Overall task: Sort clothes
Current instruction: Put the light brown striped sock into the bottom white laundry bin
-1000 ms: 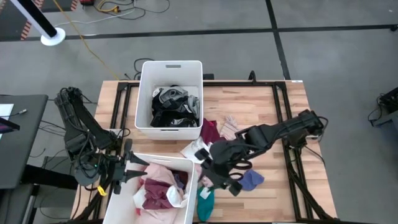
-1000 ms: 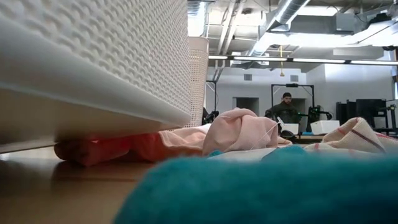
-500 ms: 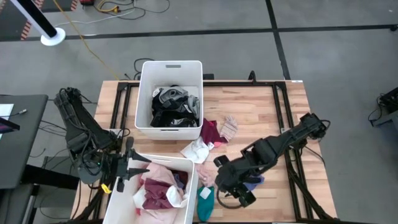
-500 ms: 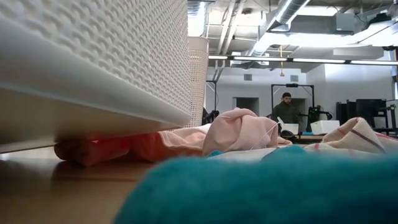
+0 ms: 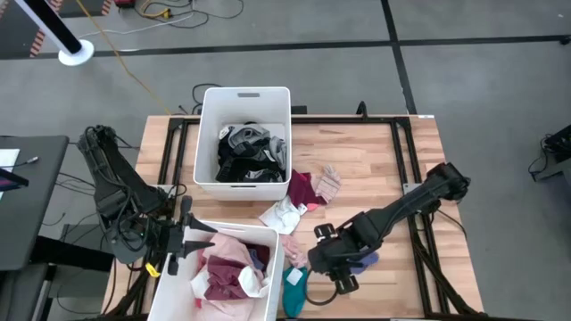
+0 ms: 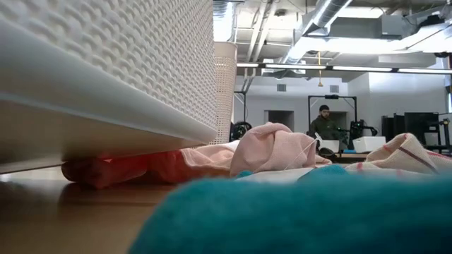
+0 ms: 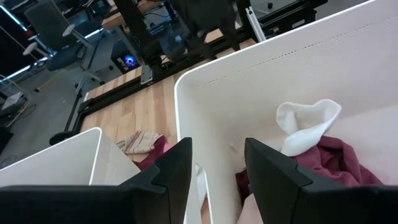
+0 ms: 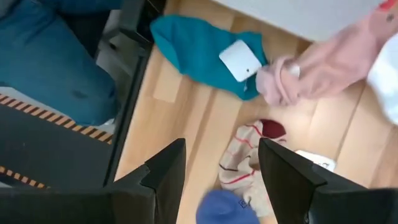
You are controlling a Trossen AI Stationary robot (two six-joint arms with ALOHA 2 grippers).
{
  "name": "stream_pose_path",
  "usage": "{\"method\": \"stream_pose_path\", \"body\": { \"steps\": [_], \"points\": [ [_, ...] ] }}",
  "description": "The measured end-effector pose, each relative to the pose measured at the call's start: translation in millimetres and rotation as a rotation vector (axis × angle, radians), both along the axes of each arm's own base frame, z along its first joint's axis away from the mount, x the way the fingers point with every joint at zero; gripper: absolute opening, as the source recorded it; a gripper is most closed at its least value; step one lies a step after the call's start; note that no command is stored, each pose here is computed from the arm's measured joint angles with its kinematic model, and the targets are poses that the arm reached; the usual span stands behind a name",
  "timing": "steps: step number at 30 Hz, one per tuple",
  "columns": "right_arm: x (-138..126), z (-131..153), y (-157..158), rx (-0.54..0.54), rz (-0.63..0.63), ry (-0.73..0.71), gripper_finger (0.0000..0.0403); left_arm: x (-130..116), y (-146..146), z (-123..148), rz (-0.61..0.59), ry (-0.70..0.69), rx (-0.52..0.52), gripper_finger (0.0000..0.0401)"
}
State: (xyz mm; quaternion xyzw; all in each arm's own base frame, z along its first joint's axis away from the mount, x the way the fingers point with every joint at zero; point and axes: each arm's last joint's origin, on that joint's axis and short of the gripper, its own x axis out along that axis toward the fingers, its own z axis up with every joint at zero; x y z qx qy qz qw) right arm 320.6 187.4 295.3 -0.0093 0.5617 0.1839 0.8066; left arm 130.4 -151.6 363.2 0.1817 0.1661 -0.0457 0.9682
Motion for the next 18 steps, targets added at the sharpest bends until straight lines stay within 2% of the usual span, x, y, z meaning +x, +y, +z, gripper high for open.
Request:
{"method": "stream_pose_path", "body": {
  "steps": [13, 18],
  "points": [
    [-17.1, -84.4, -9.5, -0.037, -0.164, 0.181, 0.0214, 0.0, 0.0, 0.0, 0.0, 0.0, 0.0, 0.0141],
    [-24.3, -109.0, -14.4, -0.055, -0.213, 0.196, 0.0214, 0.0, 0.0, 0.0, 0.0, 0.0, 0.0, 0.0141]
  ]
}}
